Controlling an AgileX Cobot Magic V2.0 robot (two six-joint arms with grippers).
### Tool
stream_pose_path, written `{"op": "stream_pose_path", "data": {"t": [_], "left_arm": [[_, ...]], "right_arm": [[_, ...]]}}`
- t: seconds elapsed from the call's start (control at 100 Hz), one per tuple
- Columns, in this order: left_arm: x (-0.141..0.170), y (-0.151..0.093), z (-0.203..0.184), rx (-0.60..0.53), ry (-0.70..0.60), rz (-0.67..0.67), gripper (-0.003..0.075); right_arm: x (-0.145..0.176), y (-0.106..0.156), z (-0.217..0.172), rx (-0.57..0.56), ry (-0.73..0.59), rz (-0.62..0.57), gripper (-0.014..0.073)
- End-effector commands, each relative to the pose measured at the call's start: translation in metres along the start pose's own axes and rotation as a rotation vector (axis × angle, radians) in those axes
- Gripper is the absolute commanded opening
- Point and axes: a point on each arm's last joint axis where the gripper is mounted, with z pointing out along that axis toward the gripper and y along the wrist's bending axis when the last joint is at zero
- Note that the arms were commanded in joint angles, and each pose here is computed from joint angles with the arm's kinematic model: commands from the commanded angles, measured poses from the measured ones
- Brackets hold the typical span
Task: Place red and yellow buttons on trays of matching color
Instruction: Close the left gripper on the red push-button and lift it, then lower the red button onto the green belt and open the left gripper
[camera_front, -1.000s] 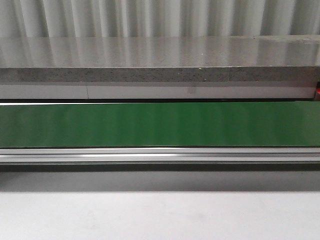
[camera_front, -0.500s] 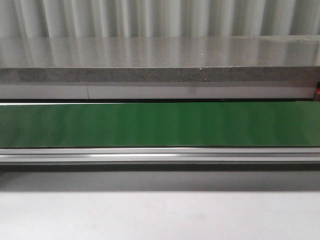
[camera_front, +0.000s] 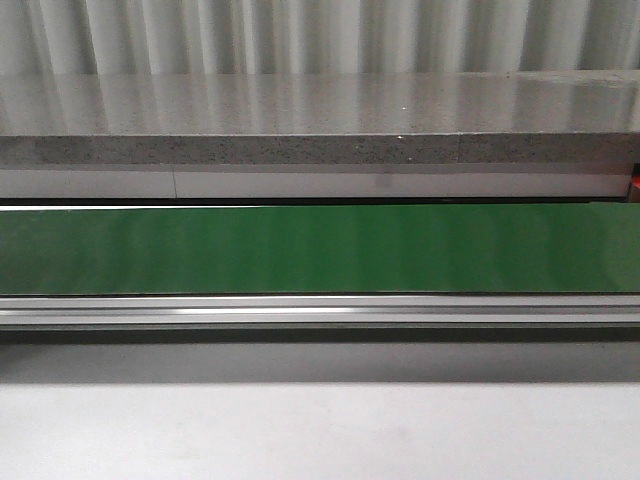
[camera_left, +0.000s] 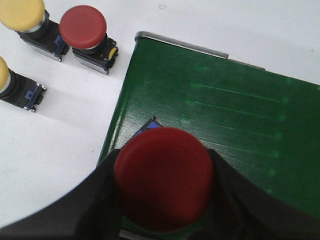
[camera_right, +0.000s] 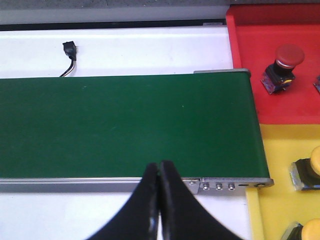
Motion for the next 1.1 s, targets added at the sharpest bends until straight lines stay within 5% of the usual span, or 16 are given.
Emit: {"op": "stream_pose_path", "data": {"t": [0.0,0.36,0.7,1.09], "left_arm": [[-0.010,-0.005,-0.006,0.025,-0.066,0.002,-0.0020],[-0.008,-0.006,0.011,0.029,-0.013,-0.016,0.0020],[-0.005,-0.010,0.011,0.070,0.016,0.025,0.0602],[-0.015,-0.023,-0.026,0.118,-0.045,0.099,0.0608]], "right_arm": [[-0.012,0.001,-0.006,0.002,-0.088,-0.011,-0.0067],[-0.012,0.001,-0.006,0.003,-0.089,-0.011,-0.0067],[-0.012,0.001,-0.006,0.003,-0.089,-0.011,-0.0067],[-0.012,0.001,-0.006,0.003,-0.089,-0.011,-0.0067]]}}
